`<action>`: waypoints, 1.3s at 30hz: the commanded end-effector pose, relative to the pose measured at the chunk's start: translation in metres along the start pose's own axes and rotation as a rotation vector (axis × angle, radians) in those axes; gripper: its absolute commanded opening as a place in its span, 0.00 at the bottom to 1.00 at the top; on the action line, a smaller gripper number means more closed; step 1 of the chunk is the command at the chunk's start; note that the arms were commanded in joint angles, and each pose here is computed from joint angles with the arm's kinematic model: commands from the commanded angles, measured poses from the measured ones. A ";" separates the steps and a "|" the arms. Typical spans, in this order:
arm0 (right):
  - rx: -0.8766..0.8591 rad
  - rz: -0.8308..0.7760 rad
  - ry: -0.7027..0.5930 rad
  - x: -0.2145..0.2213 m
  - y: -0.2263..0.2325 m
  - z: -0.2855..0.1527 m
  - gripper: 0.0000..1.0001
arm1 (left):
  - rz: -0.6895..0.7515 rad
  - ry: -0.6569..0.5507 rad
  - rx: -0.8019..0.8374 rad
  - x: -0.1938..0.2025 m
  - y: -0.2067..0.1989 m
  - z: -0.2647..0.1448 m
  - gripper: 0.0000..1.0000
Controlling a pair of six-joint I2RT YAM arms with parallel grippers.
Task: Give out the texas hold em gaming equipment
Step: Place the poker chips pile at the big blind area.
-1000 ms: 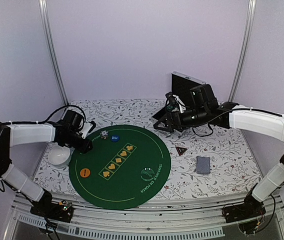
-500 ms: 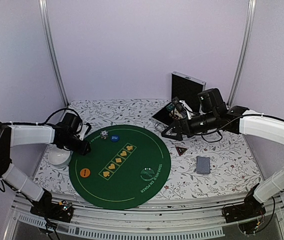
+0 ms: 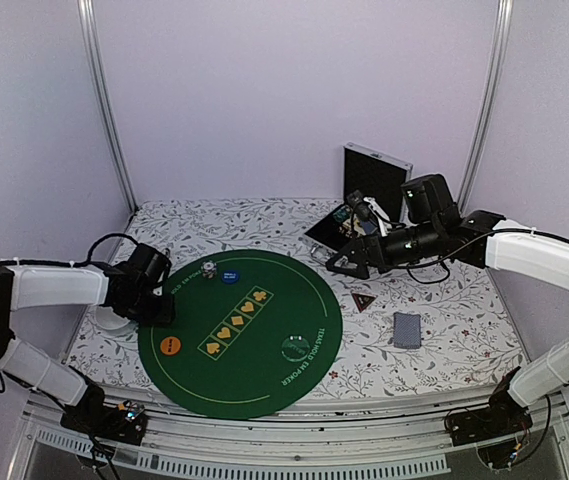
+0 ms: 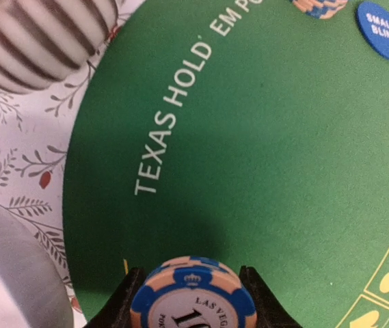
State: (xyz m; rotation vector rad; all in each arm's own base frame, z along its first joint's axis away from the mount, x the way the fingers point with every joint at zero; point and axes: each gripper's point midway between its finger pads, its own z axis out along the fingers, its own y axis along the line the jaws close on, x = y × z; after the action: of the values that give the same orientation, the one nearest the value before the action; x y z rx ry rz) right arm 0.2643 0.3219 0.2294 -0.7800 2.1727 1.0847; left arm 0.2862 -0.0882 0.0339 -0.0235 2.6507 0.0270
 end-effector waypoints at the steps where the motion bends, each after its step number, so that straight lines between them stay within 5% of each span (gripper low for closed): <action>1: 0.012 -0.006 -0.023 -0.012 0.003 -0.004 0.99 | -0.040 0.036 -0.001 0.016 -0.005 0.009 0.00; 15: -0.003 -0.014 -0.001 -0.021 0.000 0.011 0.99 | -0.015 0.072 -0.086 0.034 -0.010 0.025 0.00; 19: -0.019 -0.022 -0.011 -0.029 0.005 0.012 0.99 | -0.015 0.053 -0.098 0.032 -0.010 0.022 0.21; 25: -0.030 -0.023 -0.024 -0.036 0.009 0.009 0.99 | -0.024 0.043 -0.078 0.033 -0.011 0.019 0.36; 39: -0.036 -0.033 -0.062 -0.050 0.019 -0.003 0.99 | -0.043 0.050 -0.044 0.041 -0.011 0.013 0.46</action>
State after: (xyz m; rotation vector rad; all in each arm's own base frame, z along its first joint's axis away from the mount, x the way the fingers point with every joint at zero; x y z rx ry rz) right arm 0.2847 0.3398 0.2484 -0.7837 2.1527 1.0983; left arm 0.2723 -0.0989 0.0120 -0.1114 2.6494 0.0913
